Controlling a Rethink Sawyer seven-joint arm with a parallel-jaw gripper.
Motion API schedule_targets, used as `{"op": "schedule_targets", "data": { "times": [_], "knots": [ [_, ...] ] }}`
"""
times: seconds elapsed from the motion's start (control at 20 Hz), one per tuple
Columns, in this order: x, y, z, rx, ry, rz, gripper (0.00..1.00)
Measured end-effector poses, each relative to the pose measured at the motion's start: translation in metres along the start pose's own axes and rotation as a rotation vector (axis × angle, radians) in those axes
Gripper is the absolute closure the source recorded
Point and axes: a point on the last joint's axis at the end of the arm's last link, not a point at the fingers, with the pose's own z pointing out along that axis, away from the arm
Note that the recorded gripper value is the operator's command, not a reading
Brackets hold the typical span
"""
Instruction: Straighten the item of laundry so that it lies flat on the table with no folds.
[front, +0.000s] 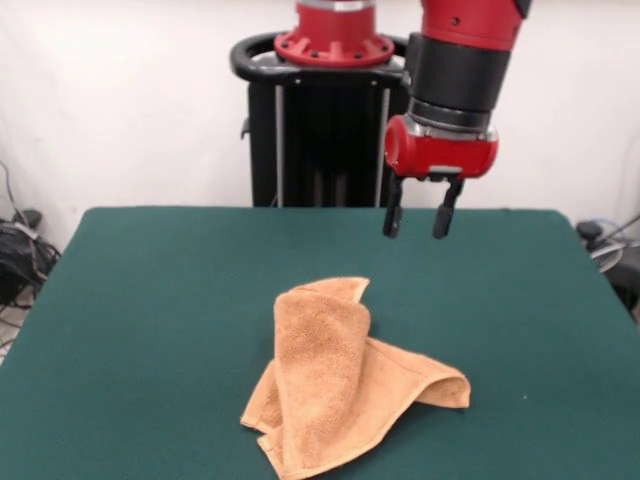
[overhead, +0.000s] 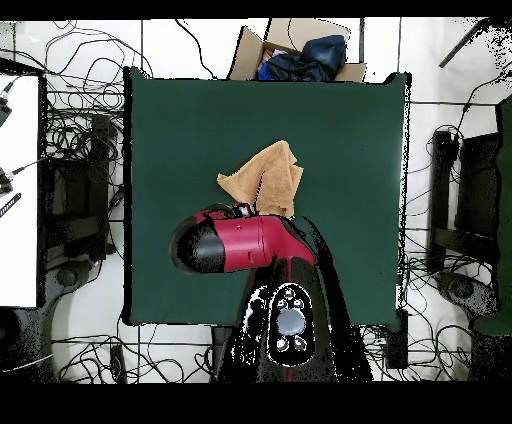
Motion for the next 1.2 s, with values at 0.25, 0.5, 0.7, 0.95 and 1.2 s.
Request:
{"op": "schedule_targets", "data": {
  "times": [0.25,0.5,0.7,0.95,1.2],
  "knots": [
    [0.0005,0.0001,0.0001,-0.001,0.004,0.0,0.0],
    [0.0005,0.0,0.0001,-0.001,0.004,0.0,0.0],
    [0.0008,-0.0013,0.0003,-0.001,0.005,0.003,0.0],
    [0.0027,-0.0018,0.0004,-0.003,0.018,0.004,0.0],
    [0.0061,-0.0014,0.0003,-0.007,0.043,0.004,0.0]
  ]
}}
